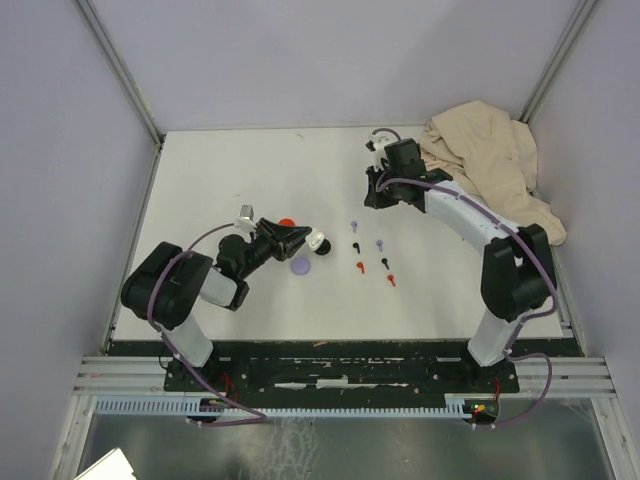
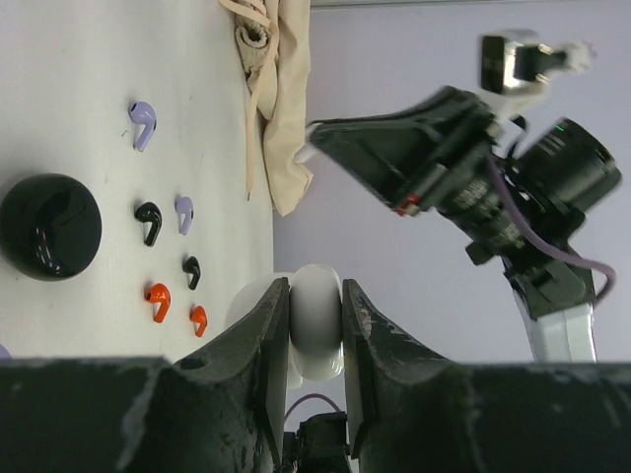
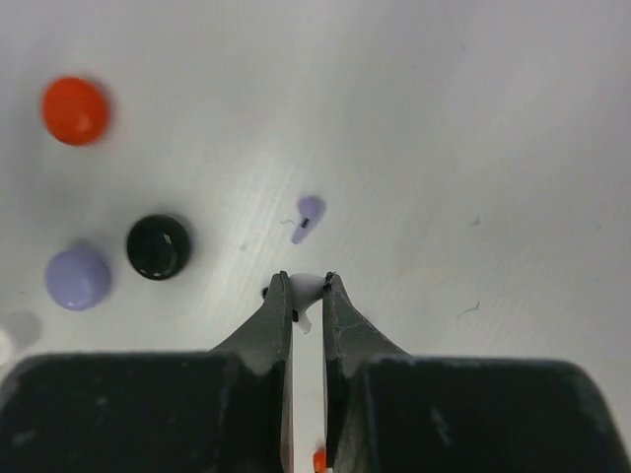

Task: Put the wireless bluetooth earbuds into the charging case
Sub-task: Pick up the earbud from the center of the board, then place the earbud in the charging case.

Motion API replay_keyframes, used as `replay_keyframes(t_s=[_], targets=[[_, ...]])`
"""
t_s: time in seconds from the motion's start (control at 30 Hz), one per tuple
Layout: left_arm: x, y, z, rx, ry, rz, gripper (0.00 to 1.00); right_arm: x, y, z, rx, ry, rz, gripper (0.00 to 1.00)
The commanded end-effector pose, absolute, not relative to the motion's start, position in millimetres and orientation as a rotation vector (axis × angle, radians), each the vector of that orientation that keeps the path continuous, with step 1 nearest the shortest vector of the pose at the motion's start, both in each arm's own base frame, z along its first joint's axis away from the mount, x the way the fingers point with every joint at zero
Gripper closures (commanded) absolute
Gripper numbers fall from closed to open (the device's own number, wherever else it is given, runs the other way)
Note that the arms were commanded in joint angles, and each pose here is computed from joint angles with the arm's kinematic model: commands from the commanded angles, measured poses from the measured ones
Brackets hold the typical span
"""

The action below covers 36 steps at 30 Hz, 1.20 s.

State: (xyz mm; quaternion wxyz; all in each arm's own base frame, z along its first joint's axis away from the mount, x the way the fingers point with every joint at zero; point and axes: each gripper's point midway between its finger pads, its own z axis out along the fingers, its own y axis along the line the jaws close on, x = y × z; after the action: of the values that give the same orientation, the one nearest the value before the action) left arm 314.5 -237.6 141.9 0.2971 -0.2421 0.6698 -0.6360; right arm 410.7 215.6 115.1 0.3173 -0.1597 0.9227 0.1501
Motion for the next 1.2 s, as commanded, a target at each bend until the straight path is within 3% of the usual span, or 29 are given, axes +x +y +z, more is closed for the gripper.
replay_keyframes(t_s=[0.0, 0.13, 0.33, 1.17], targets=[[315, -246, 168, -0.592, 1.694, -1.792, 0.97, 408, 255, 202, -0.507, 2.049, 0.602, 0.98], [314, -249, 168, -0.607, 1.678, -1.831, 0.97, 379, 280, 230, -0.574, 1.848, 0.663, 0.98], [313, -253, 169, -0.625, 1.663, -1.878, 0.97, 345, 313, 228, -0.676, 1.748, 0.662, 0.98], [308, -255, 177, -0.616, 1.642, -1.917, 0.97, 316, 337, 223, -0.707, 1.512, 0.635, 0.98]])
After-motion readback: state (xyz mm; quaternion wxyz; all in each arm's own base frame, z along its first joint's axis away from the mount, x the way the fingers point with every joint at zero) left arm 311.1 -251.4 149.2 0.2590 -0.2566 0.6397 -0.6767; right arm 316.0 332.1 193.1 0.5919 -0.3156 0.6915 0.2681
